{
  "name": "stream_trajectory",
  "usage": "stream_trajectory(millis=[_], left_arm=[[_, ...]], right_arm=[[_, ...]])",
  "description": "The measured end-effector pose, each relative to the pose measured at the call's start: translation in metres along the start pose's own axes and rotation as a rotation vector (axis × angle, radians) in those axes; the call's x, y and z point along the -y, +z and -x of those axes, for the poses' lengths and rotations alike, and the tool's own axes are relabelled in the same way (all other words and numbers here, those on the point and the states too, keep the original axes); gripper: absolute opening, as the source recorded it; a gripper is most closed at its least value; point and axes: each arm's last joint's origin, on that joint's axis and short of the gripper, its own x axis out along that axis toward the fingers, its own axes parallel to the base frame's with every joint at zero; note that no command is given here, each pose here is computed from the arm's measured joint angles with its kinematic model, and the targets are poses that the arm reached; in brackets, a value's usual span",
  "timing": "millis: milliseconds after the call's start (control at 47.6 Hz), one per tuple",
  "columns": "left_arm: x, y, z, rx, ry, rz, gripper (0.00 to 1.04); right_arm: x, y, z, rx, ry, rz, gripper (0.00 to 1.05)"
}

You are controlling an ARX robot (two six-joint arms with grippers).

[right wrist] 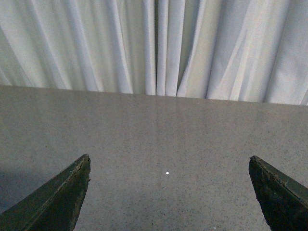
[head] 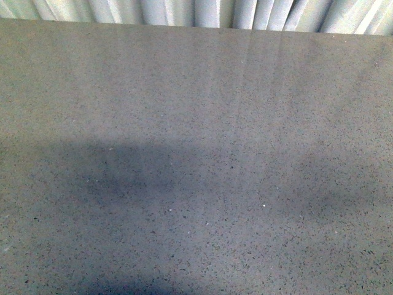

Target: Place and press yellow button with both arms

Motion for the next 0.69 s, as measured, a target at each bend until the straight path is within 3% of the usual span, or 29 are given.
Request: stream_trajectory(millis=[231, 693], left_arm=[[-0.031, -0.009, -0.003, -0.006, 0.080, 0.064, 0.96], [-0.050, -0.024, -0.001, -0.023, 0.115, 0.063, 0.96]], right_arm=[[0.000, 0.000, 0.000, 0.000, 0.000, 0.000, 0.96], [0.000, 0.000, 0.000, 0.000, 0.000, 0.000, 0.96]])
